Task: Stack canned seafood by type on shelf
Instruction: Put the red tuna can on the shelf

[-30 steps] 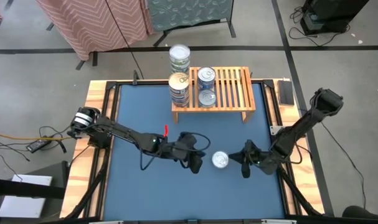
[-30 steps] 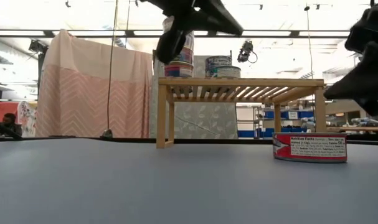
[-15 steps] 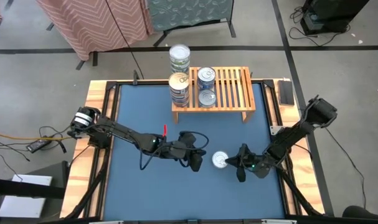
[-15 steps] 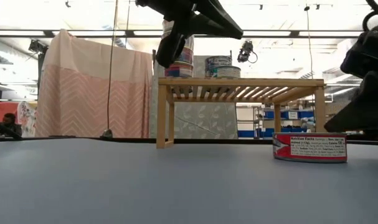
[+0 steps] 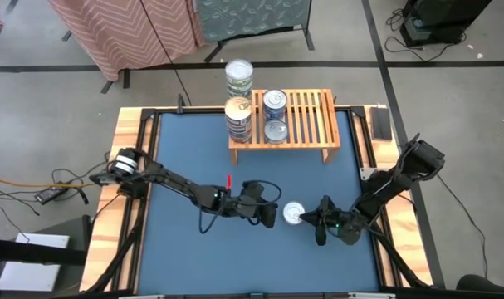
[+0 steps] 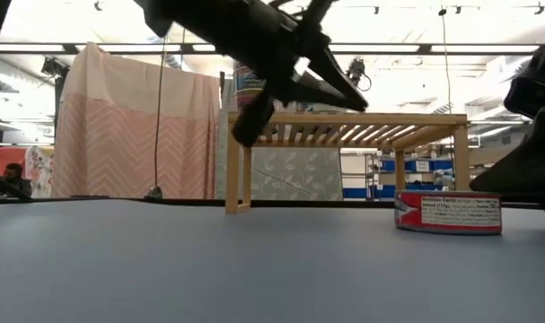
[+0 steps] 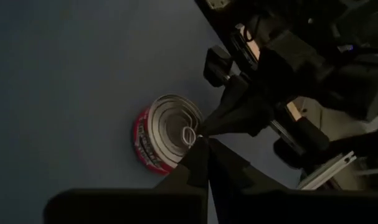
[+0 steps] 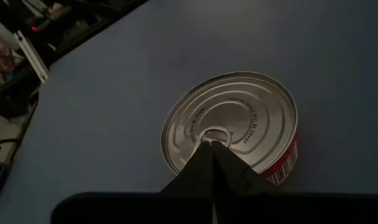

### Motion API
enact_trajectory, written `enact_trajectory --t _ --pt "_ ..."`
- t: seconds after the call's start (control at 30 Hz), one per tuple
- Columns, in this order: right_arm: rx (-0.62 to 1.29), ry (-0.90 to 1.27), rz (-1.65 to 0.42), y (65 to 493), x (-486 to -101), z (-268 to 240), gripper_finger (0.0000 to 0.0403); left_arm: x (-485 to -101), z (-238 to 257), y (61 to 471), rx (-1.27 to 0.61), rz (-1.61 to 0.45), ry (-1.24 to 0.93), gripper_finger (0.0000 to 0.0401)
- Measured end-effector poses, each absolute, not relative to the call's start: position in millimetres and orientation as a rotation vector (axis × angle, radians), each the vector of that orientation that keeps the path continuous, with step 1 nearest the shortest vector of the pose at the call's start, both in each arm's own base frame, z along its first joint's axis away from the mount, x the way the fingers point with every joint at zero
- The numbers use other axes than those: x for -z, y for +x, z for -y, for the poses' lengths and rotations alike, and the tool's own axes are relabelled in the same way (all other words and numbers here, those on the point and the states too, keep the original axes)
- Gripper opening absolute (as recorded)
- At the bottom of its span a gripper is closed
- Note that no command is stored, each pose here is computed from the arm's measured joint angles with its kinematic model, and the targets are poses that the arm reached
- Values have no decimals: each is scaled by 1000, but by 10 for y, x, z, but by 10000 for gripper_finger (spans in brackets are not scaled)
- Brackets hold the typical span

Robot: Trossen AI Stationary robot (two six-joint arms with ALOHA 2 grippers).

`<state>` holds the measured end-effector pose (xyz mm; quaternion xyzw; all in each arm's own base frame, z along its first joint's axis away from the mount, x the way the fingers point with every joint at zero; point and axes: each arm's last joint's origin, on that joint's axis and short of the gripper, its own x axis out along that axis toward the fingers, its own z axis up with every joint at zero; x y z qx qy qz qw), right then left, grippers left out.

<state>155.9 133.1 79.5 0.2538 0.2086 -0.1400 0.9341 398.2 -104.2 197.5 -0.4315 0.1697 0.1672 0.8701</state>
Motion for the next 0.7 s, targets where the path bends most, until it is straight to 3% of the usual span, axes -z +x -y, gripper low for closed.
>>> enact_trajectory --t 0.47,0.7 --pt "288 527 -419 1431 -730 -1413 0 -1785 1071 4127 -310 -274 -1004 133" --pt "289 527 -418 1431 -728 -1409 0 -1735 1082 4148 -278 -290 -937 176"
